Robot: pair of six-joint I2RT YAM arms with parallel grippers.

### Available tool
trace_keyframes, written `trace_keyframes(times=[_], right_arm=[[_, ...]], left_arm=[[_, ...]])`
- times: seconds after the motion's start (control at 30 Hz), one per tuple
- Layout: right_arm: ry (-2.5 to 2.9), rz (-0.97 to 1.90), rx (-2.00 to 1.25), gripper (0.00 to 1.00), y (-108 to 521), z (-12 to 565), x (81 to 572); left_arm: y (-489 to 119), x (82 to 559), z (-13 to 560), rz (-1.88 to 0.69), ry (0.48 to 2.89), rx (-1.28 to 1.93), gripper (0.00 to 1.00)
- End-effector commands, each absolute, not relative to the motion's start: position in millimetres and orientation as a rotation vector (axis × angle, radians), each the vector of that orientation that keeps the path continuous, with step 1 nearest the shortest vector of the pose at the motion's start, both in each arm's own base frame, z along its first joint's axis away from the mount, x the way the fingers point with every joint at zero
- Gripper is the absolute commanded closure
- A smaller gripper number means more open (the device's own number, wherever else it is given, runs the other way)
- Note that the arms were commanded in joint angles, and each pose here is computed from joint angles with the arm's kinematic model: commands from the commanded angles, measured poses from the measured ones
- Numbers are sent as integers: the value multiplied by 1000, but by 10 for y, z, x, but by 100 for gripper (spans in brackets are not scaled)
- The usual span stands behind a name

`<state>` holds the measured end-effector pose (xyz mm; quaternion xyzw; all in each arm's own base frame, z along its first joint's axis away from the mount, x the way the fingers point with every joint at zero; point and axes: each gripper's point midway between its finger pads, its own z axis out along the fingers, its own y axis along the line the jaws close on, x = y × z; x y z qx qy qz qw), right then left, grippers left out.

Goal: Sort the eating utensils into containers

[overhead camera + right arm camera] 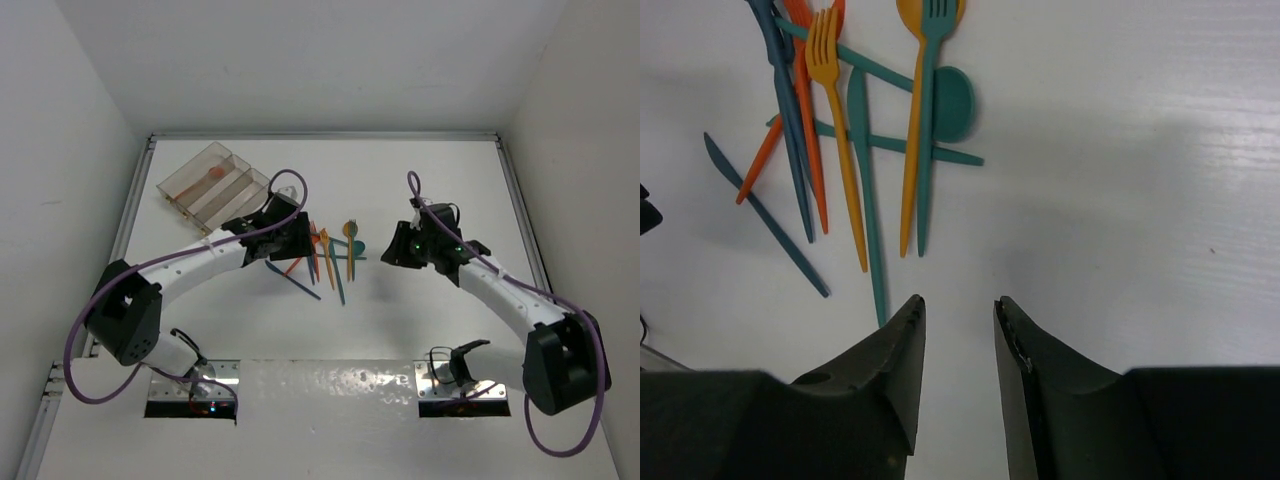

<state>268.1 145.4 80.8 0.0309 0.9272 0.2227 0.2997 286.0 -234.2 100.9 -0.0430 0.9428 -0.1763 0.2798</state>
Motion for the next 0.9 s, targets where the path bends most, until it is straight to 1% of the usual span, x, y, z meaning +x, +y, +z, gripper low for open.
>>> trace_keyframes(times=[0.0,0.2,0.23,0.27,0.33,0.57,0.87], right_arm=[[2377,670,60,67,1622,886,2909],[2384,694,44,60,1731,709,3123],[2425,682,51,60,1731,575,3123],[2398,708,30,59,1792,624,3215],[2434,714,9,59,1828,495,3244],[2395,771,16,58,1921,405,3465],[2408,805,49,61,1945,209,3648]], left_arm=[[-2422,2970,1167,-508,2479,-61,44],[-2392,2892,1129,-498,2499,16,44],[-2371,2869,1109,-491,2506,24,44],[-2358,2859,1131,-491,2499,30,44],[-2307,2822,1132,-472,2500,46,44],[-2147,2717,1102,-414,2505,66,44],[-2054,2656,1081,-379,2509,77,44]])
